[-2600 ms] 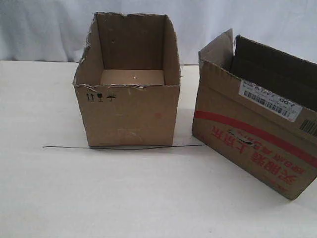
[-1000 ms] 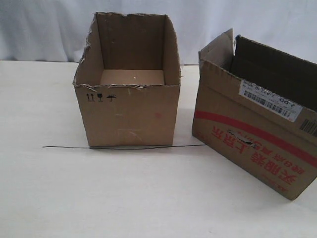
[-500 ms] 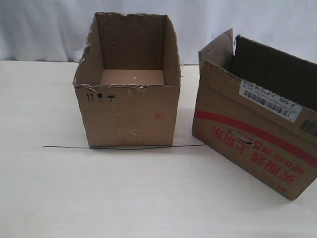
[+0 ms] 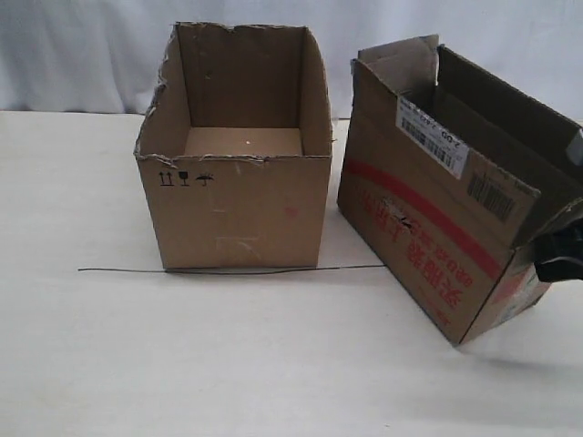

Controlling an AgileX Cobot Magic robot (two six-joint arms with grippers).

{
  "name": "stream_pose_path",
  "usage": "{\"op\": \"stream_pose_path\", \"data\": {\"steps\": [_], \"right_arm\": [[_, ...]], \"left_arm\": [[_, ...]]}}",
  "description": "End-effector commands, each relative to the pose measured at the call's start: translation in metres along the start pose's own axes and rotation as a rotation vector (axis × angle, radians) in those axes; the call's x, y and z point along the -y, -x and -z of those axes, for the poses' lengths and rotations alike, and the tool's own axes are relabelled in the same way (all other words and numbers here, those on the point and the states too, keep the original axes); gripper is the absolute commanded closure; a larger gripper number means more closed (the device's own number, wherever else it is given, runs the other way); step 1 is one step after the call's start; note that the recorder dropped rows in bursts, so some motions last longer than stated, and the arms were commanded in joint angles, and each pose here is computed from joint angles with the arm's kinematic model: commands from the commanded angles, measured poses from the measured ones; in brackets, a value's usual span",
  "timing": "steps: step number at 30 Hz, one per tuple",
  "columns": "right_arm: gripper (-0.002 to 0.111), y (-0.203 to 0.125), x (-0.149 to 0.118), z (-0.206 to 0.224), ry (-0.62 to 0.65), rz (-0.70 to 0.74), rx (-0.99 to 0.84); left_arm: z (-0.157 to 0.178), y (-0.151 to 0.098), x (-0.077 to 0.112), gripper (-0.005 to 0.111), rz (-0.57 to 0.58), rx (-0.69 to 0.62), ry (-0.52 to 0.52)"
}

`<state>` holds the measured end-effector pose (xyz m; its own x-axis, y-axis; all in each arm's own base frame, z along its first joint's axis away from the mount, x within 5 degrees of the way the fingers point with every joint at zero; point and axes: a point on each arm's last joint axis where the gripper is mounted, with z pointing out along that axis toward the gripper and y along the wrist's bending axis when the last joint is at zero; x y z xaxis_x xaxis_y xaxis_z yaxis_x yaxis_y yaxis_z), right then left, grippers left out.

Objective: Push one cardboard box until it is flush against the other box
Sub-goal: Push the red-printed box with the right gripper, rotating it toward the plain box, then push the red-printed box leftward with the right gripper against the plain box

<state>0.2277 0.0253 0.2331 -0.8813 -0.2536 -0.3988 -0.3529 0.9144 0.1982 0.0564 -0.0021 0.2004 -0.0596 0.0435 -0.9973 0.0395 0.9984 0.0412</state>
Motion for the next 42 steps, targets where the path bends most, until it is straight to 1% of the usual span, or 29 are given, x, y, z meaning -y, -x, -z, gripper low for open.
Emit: {"op": "stream_pose_path", "data": {"steps": [1,3,5,7,10,11,14,17,20,23,25,27,28,29,30,31,32,33,34,38,40,42], "right_arm": [[0.103,0.01,0.006,-0.011,0.0,-0.022,0.069],[0.103,0.014,0.008,-0.018,0.013,-0.022,0.091],[0.103,0.022,0.009,-0.031,0.074,-0.042,0.12],[0.103,0.032,0.012,-0.04,0.108,-0.058,0.137],[0.103,0.044,0.013,-0.051,0.171,-0.071,0.121],[0.103,0.046,0.012,-0.054,0.178,-0.066,0.117],[0.103,0.054,-0.007,-0.066,0.199,0.006,0.093],[0.103,0.054,-0.015,-0.065,0.22,-0.004,0.081],[0.103,0.051,-0.027,-0.037,0.264,0.035,0.071],[0.103,0.058,-0.042,0.014,0.252,0.062,0.147],[0.103,0.065,-0.048,0.058,0.167,0.088,0.255],[0.103,0.075,-0.046,0.105,-0.013,0.074,0.395],[0.103,0.078,-0.04,0.121,-0.121,0.077,0.431],[0.103,0.086,-0.03,0.136,-0.219,0.039,0.47],[0.103,0.091,-0.017,0.141,-0.299,0.017,0.468],[0.103,0.097,-0.006,0.144,-0.338,-0.011,0.466],[0.103,0.105,0.011,0.136,-0.349,-0.053,0.437],[0.103,0.111,0.023,0.129,-0.332,-0.082,0.42],[0.103,0.117,0.038,0.115,-0.286,-0.124,0.39],[0.103,0.129,0.091,0.053,-0.023,-0.254,0.277],[0.103,0.129,0.115,0.025,0.049,-0.343,0.253],[0.103,0.13,0.13,0.005,0.086,-0.379,0.228]], "left_arm": [[0.0,0.0,0.0,0.107,0.002,0.011,0.001],[0.0,0.0,0.0,0.107,0.002,0.011,0.001],[0.0,0.0,0.0,0.107,0.002,0.011,0.001],[0.0,0.0,0.0,0.107,0.002,0.011,0.001],[0.0,0.0,0.0,0.107,0.002,0.011,0.001],[0.0,0.0,0.0,0.107,0.002,0.011,0.001],[0.0,0.0,0.0,0.107,0.002,0.011,0.001],[0.0,0.0,0.0,0.107,-0.001,0.007,0.001],[0.0,0.0,0.0,0.107,-0.001,0.007,0.001],[0.0,0.0,0.0,0.107,-0.001,0.007,0.001],[0.0,0.0,0.0,0.107,-0.001,0.007,0.001],[0.0,0.0,0.0,0.107,-0.001,0.007,0.001],[0.0,0.0,0.0,0.107,-0.001,0.007,0.001],[0.0,0.0,0.0,0.107,-0.001,0.007,0.001],[0.0,0.0,0.0,0.107,-0.001,0.007,0.001],[0.0,0.0,0.0,0.107,-0.001,0.007,0.001],[0.0,0.0,0.0,0.107,-0.001,0.007,0.001],[0.0,0.0,0.0,0.107,-0.001,0.007,0.001],[0.0,0.0,0.0,0.107,-0.001,0.007,0.001],[0.0,0.0,0.0,0.107,-0.001,0.007,0.001],[0.0,0.0,0.0,0.107,-0.001,0.007,0.001],[0.0,0.0,0.0,0.107,-0.001,0.007,0.001]]}}
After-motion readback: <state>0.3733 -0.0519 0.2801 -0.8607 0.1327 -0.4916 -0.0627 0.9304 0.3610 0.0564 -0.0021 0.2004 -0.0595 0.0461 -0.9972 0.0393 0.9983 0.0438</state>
